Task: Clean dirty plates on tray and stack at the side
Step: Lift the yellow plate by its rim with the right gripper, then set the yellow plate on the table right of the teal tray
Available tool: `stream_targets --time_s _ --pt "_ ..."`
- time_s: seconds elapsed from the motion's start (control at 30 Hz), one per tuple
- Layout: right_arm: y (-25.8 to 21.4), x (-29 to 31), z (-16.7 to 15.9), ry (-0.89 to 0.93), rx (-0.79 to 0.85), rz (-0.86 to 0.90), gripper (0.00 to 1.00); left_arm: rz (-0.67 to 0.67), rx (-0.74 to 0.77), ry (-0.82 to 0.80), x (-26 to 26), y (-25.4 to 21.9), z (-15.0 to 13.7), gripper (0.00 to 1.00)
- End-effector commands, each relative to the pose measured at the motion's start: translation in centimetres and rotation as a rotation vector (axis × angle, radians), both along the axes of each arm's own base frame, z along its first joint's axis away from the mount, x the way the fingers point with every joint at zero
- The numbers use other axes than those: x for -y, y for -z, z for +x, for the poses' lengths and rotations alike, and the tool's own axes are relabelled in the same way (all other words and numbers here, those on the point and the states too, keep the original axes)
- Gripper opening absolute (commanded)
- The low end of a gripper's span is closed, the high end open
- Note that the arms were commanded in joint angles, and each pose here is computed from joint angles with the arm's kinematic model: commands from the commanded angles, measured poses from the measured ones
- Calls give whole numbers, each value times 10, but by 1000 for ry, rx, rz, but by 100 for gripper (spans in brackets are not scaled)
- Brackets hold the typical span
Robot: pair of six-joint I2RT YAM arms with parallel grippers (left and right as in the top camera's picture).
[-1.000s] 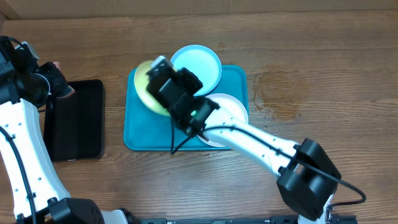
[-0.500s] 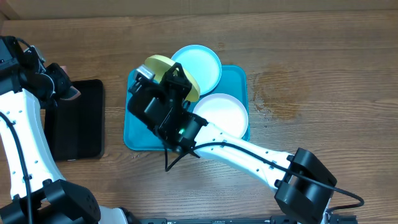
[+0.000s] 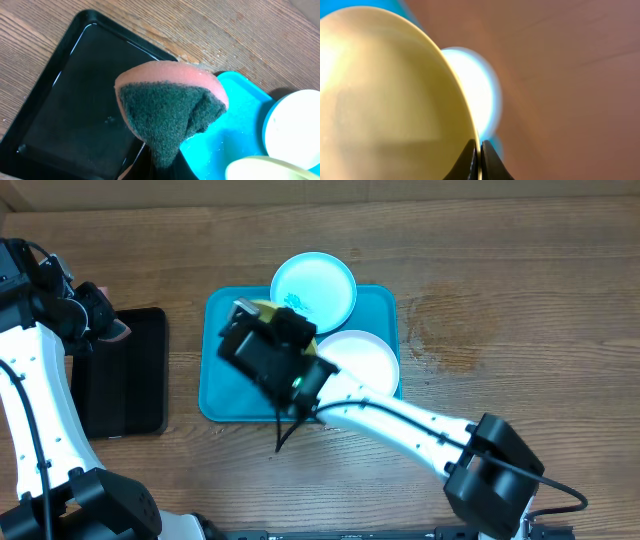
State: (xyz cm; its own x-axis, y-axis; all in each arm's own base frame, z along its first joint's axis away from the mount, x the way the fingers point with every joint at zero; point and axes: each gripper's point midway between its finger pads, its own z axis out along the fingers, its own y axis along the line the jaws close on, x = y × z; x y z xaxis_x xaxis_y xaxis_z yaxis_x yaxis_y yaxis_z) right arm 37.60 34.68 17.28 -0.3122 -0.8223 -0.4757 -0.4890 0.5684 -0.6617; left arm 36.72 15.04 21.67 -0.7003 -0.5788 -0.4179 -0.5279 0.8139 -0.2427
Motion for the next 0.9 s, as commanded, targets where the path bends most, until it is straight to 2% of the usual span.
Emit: stream_targets --time_s 0.0,0.1,0.2,0.27,0.33,0.47,0.67,0.87 --pt "10 -2 10 122 -280 481 4 -24 -3 -7 2 4 1 4" --pt "12 20 28 233 -408 672 4 -24 -3 -7 2 4 1 4" --pt "12 45 41 272 -633 891 4 -24 -4 -7 2 5 1 4" --pt "9 69 49 289 -755 1007 4 -24 -5 -7 2 5 1 4" --pt "10 103 57 346 -810 1068 4 -23 -3 -7 2 4 1 4" --pt "38 201 69 653 -785 1036 4 -23 -3 -7 1 4 1 4" --pt "76 305 62 962 -728 981 4 -23 -2 -7 1 4 1 4" --pt "97 360 56 1165 -643 978 4 -23 -3 -7 1 4 1 5"
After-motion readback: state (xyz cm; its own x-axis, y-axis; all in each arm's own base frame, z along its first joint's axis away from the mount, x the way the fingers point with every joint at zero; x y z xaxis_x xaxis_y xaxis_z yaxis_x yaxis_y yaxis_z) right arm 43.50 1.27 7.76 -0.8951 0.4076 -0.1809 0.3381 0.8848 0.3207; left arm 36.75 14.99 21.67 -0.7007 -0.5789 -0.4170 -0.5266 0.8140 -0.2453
